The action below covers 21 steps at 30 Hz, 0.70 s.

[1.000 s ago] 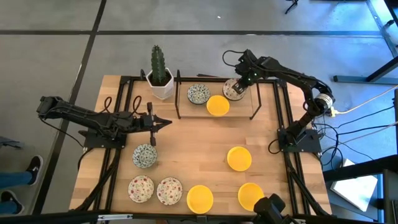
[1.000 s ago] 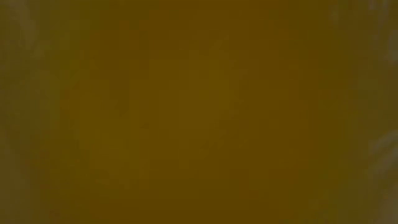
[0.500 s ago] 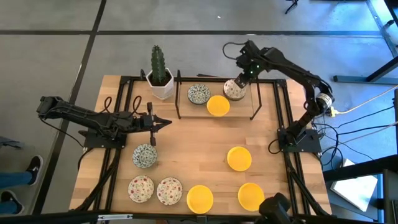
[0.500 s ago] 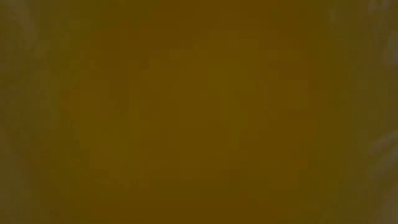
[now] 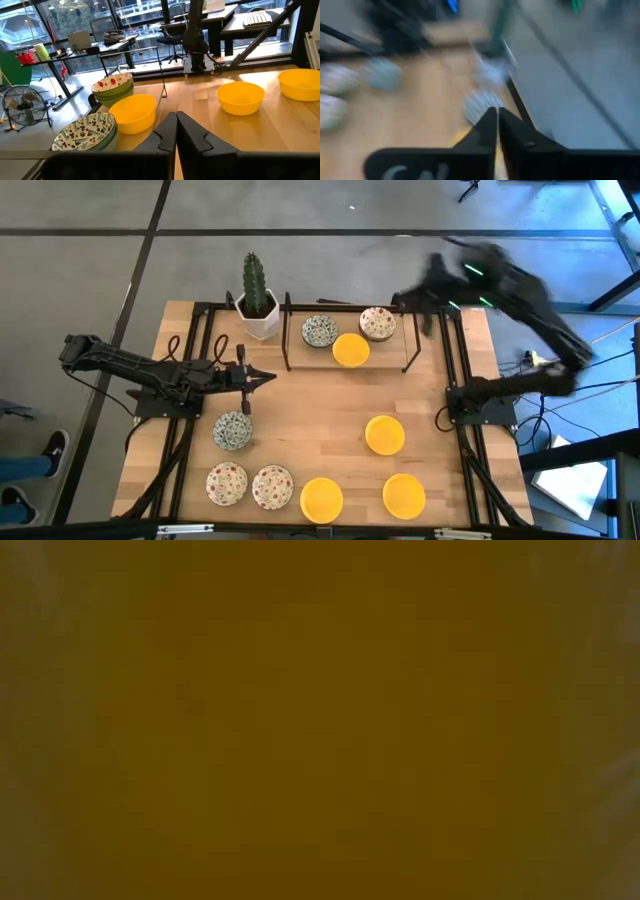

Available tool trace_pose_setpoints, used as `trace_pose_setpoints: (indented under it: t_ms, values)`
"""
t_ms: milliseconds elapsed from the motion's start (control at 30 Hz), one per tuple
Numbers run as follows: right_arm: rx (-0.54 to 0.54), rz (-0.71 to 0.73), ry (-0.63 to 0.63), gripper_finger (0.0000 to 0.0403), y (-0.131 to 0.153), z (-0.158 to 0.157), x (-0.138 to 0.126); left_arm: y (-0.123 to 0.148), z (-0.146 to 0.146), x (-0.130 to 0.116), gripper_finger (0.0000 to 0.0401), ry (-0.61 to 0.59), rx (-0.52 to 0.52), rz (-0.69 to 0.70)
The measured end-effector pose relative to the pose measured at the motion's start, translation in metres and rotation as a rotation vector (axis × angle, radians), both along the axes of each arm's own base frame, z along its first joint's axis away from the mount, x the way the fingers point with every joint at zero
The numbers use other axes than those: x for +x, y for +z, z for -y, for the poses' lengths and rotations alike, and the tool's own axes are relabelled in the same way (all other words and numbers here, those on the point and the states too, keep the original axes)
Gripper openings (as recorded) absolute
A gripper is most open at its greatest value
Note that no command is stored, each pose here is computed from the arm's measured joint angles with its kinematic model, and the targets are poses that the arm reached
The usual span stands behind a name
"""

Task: Pick & Place Mini bowls
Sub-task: Stack the yellow bowl on top of the yellow bowl on the shelf

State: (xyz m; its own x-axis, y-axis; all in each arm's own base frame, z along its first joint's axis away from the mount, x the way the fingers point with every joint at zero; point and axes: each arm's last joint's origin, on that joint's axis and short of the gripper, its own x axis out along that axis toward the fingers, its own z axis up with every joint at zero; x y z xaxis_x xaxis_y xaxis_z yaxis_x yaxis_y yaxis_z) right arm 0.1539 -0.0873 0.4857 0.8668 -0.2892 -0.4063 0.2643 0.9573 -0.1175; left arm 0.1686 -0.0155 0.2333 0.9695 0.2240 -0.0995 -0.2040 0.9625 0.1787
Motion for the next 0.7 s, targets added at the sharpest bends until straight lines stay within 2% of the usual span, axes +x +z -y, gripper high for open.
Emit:
trace_pose_setpoints:
  t_ms: [67, 133, 200, 333, 433, 500, 567, 600, 700]
  values:
    - [-0.025, 0.151, 0.076, 0.0013, 0.007, -0.032, -0.028, 0.000, 0.000, 0.000, 0.0004, 0.000, 0.000, 0.000]
    - [-0.015, 0.245, 0.118, 0.0017, -0.001, -0.054, -0.056, 0.000, 0.000, 0.000, 0.0004, 0.000, 0.003, -0.001]
    - [-0.001, 0.318, 0.125, 0.0014, -0.021, -0.067, -0.080, 0.000, 0.000, 0.000, 0.0004, 0.000, 0.004, -0.001]
    - [0.019, 0.458, 0.121, 0.0004, -0.085, -0.079, -0.115, 0.000, -0.001, 0.000, 0.0004, 0.021, 0.034, -0.007]
    - [0.051, 0.538, 0.133, 0.0005, -0.140, -0.079, -0.113, 0.000, -0.001, 0.000, 0.0004, 0.040, 0.042, -0.009]
    - [0.046, 0.642, 0.203, 0.0004, -0.162, -0.080, -0.109, 0.000, -0.002, 0.000, 0.0004, 0.053, 0.043, -0.009]
    - [0.058, 0.682, 0.287, 0.0003, -0.182, -0.080, -0.101, 0.000, -0.002, 0.000, 0.0004, 0.063, 0.044, -0.009]
    - [0.064, 0.690, 0.314, 0.0003, -0.189, -0.079, -0.096, 0.000, -0.002, 0.000, 0.0004, 0.066, 0.044, -0.009]
    - [0.092, 0.597, 0.356, 0.0003, -0.216, -0.076, -0.080, 0.000, -0.002, 0.000, 0.0004, 0.069, 0.039, -0.008]
